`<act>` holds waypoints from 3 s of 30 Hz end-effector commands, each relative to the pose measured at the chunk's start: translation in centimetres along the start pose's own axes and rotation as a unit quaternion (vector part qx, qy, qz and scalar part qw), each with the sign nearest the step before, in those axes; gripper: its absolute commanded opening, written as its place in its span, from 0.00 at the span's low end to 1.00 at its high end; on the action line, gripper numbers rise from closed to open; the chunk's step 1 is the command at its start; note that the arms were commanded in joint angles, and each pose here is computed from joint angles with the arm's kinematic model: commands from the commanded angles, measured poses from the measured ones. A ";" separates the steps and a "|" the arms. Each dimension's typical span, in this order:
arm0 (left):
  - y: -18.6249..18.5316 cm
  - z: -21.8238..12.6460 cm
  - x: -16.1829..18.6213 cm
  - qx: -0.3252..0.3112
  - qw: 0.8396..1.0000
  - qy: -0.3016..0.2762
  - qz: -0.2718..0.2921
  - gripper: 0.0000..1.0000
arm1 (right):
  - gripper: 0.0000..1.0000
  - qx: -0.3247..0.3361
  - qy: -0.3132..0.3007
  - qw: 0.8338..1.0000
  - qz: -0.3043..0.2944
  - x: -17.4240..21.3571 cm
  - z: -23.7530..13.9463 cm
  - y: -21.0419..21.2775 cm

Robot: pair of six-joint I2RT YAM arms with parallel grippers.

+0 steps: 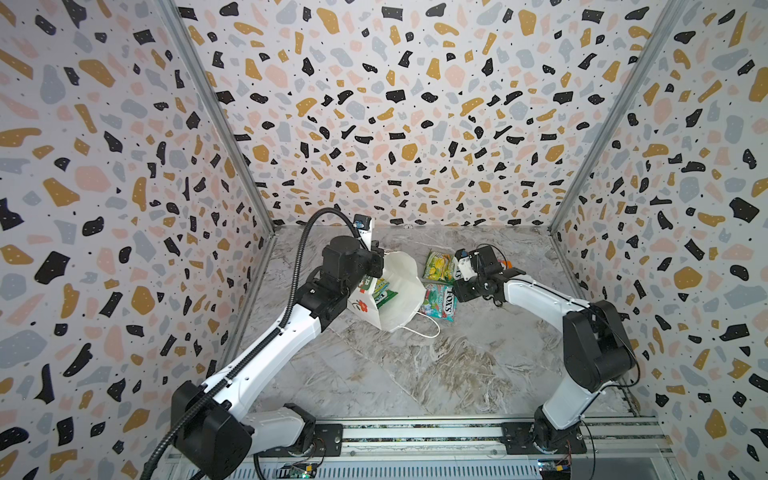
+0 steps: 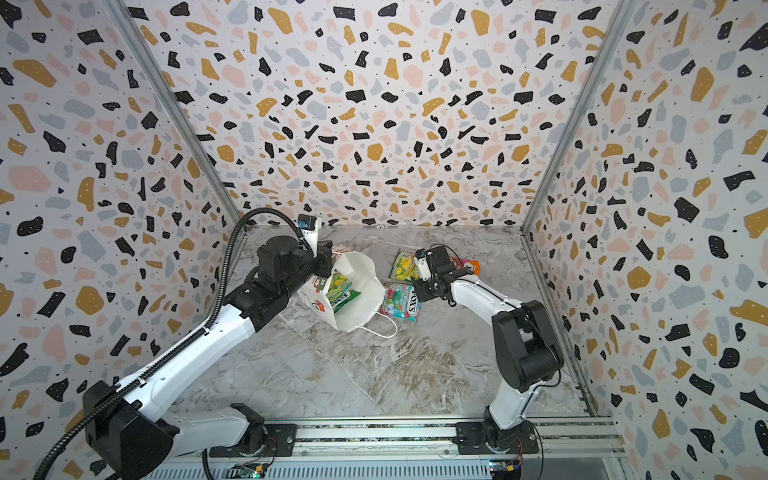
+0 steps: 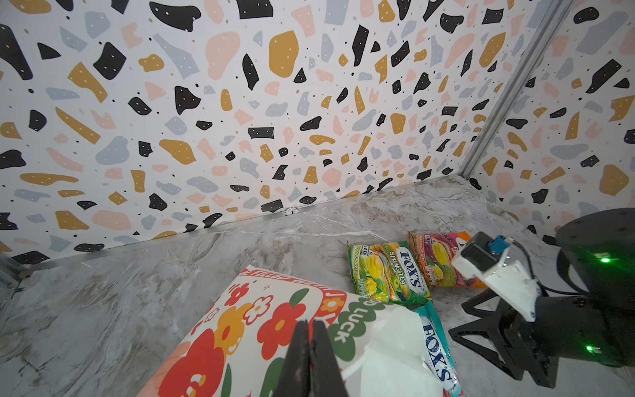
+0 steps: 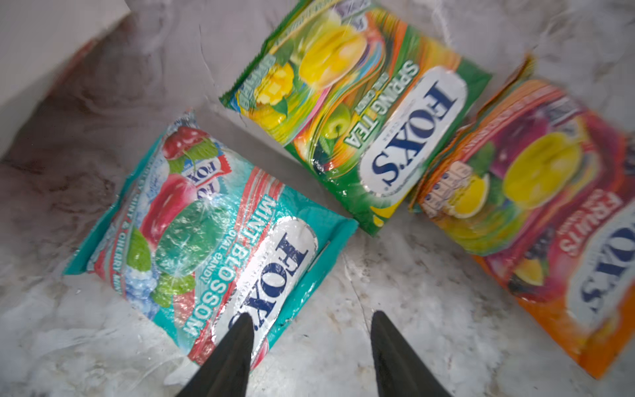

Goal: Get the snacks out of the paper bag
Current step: 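Move the open right gripper back into the mouth of the bag, then grasp the green Spring Tea packet inside the bag with the right gripper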

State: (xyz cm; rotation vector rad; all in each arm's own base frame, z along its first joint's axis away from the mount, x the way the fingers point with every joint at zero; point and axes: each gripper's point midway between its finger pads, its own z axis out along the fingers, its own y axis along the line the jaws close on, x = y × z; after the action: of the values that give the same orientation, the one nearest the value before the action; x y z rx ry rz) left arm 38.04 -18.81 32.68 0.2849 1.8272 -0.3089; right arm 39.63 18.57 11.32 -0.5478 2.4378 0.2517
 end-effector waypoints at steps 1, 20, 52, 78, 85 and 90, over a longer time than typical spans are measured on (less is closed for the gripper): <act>0.0 -0.3 -0.8 0.000 1.000 -0.017 0.007 0.00 | 0.57 0.018 -0.043 0.999 0.025 -1.4 -2.4 -0.6; -0.1 -0.4 -0.9 0.004 1.000 -0.018 0.007 0.00 | 0.57 -0.256 -0.178 0.950 -0.004 -6.2 -13.1 10.9; -0.1 -0.4 -0.9 0.004 1.000 -0.017 0.007 0.00 | 0.46 -0.312 -0.062 0.945 0.079 -6.2 -1.6 25.4; -0.8 -0.6 -0.8 0.025 0.999 -0.020 0.014 0.00 | 0.42 -0.256 -0.040 0.945 0.198 -8.4 4.3 25.0; -0.8 -0.7 -0.9 0.026 0.999 -0.021 0.014 0.00 | 0.43 -0.226 -0.043 0.950 0.210 -8.1 4.6 24.0; -0.8 -0.7 -0.9 0.025 0.999 -0.020 0.015 0.00 | 0.44 -0.203 -0.048 0.953 0.218 -8.0 4.7 23.1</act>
State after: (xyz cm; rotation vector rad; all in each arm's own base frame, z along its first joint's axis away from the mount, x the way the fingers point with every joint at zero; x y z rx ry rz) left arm 37.71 -19.52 32.39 0.3361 1.8278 -0.3358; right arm 37.11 43.82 12.06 -0.1929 2.4191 0.9901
